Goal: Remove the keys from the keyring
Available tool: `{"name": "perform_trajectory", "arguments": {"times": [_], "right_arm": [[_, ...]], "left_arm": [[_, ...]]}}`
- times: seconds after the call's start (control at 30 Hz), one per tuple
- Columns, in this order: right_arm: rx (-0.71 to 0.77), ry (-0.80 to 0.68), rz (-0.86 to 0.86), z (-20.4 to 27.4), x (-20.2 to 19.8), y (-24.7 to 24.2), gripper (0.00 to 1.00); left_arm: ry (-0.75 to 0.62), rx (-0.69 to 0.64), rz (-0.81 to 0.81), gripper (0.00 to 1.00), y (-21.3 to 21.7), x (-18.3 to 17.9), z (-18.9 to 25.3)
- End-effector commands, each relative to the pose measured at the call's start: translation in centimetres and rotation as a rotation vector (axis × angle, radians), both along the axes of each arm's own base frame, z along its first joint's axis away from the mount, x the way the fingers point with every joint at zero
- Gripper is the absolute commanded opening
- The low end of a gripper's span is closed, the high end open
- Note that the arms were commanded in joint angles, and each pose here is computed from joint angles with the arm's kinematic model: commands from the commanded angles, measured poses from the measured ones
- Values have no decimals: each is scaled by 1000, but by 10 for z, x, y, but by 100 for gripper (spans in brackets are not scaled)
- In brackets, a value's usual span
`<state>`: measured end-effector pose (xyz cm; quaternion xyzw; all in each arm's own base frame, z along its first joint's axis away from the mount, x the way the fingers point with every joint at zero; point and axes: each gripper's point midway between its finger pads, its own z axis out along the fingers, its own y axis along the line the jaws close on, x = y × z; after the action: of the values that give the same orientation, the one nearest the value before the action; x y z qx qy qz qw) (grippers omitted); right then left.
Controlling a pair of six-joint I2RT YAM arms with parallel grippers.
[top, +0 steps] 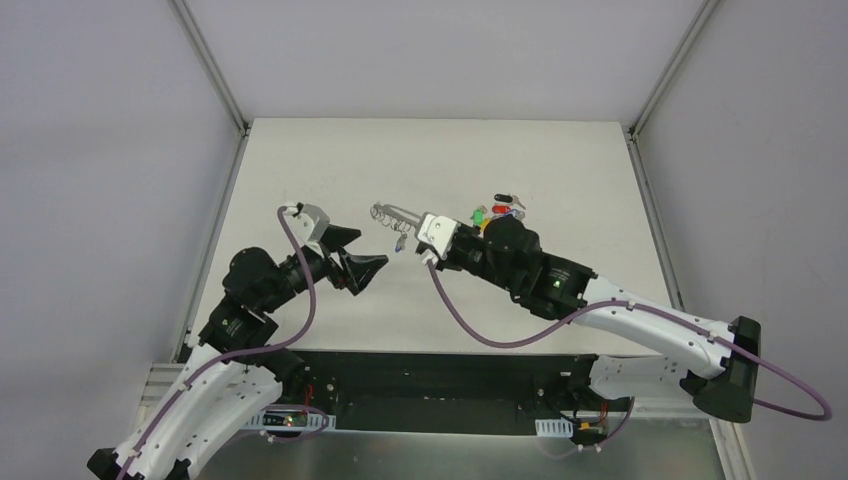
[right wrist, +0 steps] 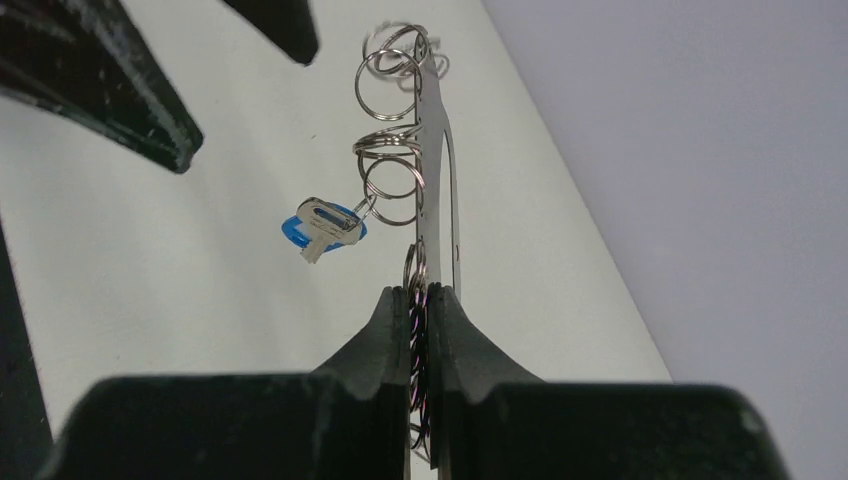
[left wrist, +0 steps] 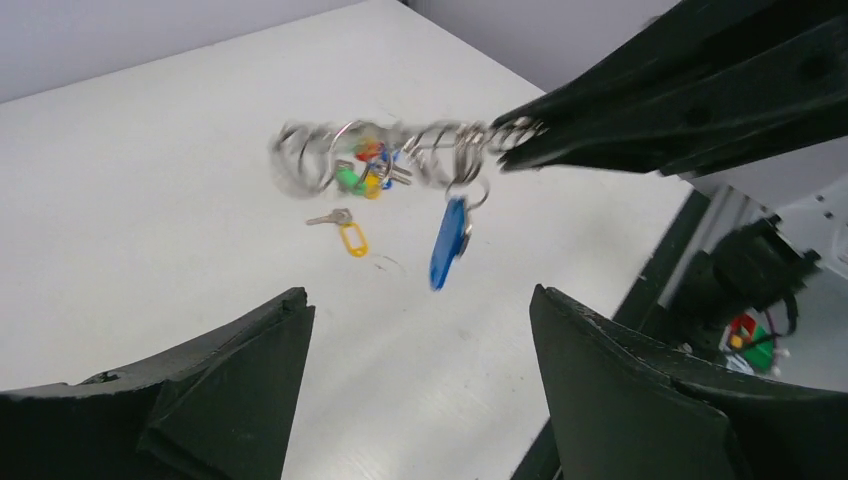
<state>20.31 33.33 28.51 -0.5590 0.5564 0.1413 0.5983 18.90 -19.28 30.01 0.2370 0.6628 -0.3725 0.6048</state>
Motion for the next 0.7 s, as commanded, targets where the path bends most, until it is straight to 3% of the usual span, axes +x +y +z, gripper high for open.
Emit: {"name": "perform_trajectory", "arguments": {"times": [0.0, 0.1, 0.2, 0.37, 0.5, 0.67], "right_arm": [[165, -48, -114, 64, 17, -9, 0], [143, -29, -95, 51, 14, -10, 0], [173, -1, -118, 51, 15, -13, 0], [242, 39, -138, 64, 14, -18, 0], [282, 61, -161, 72, 16, -20, 0], [308, 71, -166, 78, 16, -21, 0]], "left_arm": [[-93, -67, 277, 86, 38, 28, 25], [-111, 1, 365, 87, 54, 35, 38], [-135, 67, 161, 83, 24, 20, 42], [-108, 40, -202, 84, -31, -3, 18], [-157, 20, -303, 82, -46, -8, 13], [-233, 42, -311, 76, -50, -2, 13]]}}
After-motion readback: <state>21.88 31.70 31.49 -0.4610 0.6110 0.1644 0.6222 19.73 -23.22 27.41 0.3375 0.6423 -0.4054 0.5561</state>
